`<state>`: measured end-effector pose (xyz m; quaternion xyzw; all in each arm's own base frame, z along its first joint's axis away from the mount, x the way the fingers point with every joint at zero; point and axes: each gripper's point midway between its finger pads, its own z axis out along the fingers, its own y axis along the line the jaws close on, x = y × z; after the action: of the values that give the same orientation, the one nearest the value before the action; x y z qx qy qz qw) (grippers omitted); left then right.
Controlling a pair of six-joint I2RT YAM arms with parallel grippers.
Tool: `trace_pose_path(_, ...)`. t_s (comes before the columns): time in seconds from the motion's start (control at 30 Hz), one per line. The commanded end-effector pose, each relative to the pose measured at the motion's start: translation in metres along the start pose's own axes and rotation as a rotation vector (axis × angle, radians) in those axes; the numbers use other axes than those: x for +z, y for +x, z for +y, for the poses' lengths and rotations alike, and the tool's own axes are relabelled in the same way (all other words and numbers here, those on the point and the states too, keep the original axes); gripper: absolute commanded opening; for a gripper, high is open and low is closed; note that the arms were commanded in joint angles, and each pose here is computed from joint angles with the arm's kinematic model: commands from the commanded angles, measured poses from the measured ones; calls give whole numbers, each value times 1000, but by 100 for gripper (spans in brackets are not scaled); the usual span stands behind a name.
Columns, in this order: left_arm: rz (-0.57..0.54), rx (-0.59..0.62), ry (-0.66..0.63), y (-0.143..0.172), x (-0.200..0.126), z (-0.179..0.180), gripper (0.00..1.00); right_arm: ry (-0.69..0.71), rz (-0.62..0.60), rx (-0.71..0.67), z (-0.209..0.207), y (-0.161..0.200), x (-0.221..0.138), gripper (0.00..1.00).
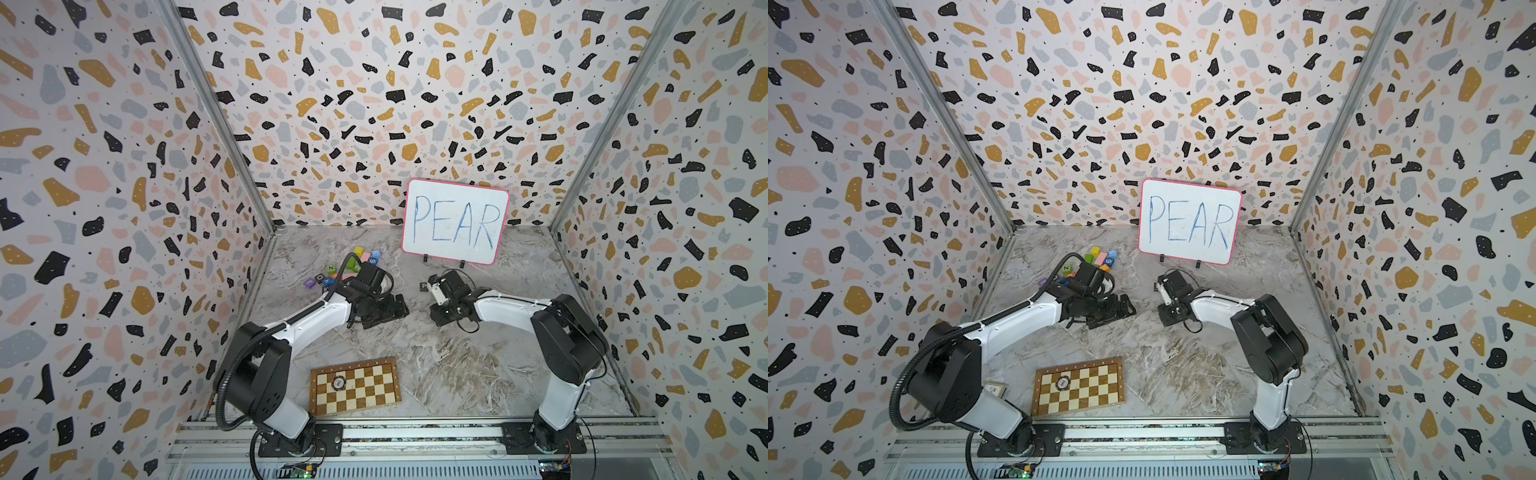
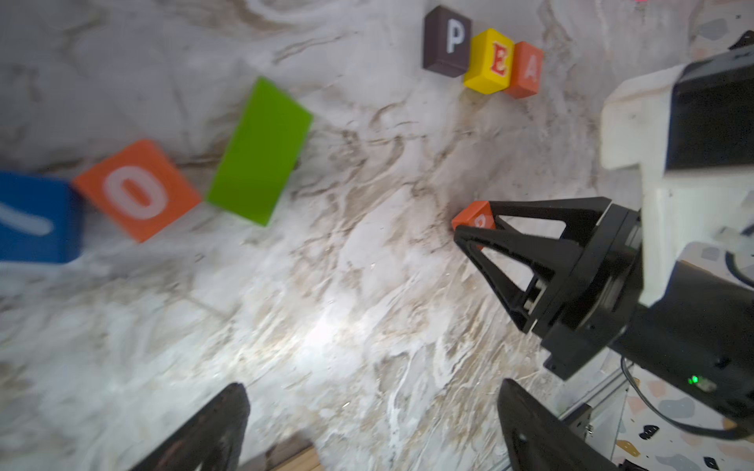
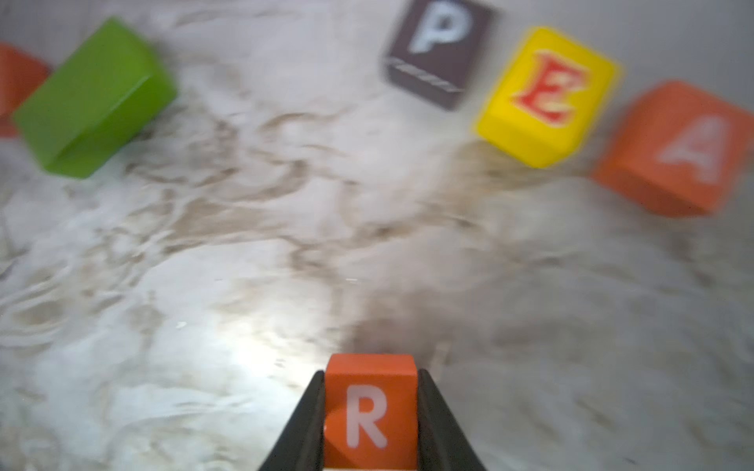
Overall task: Spell the uppercase word “pear” with letter blocks
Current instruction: Pick up the letter block from the center of the board, then place the letter block at the center of the board.
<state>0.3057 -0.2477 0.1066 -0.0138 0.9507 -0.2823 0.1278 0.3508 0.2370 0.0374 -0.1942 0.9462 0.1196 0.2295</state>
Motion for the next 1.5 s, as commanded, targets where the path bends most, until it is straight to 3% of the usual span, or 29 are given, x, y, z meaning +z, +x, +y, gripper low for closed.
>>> trace_pose_path(0.0,-22,56,89,-18,2,-32,95,48,-92,109,-40,-22,-19,25)
trace_pose_path(0.13,-13,71,93,-26,8,-39,95,67,-99,189,-82,-31,-9,25)
trace_pose_path(0.27,-11,83,79,-29,11,-38,96,53,-105,241,-100,-46,6,25)
trace_pose_path(0.47,1,83,52,-27,14,-31,97,80,-110,249,-108,-62,20,25)
trace_pose_path(0.83,-4,70,40,-22,10,-23,99,87,-80,234,-99,-59,28,28)
trace_pose_path(1.13,-10,71,34,-21,8,-21,100,148,-58,282,-108,-58,33,38)
trace_pose_path(1.47,-11,67,29,-21,8,-20,100,187,-53,328,-112,-55,31,37)
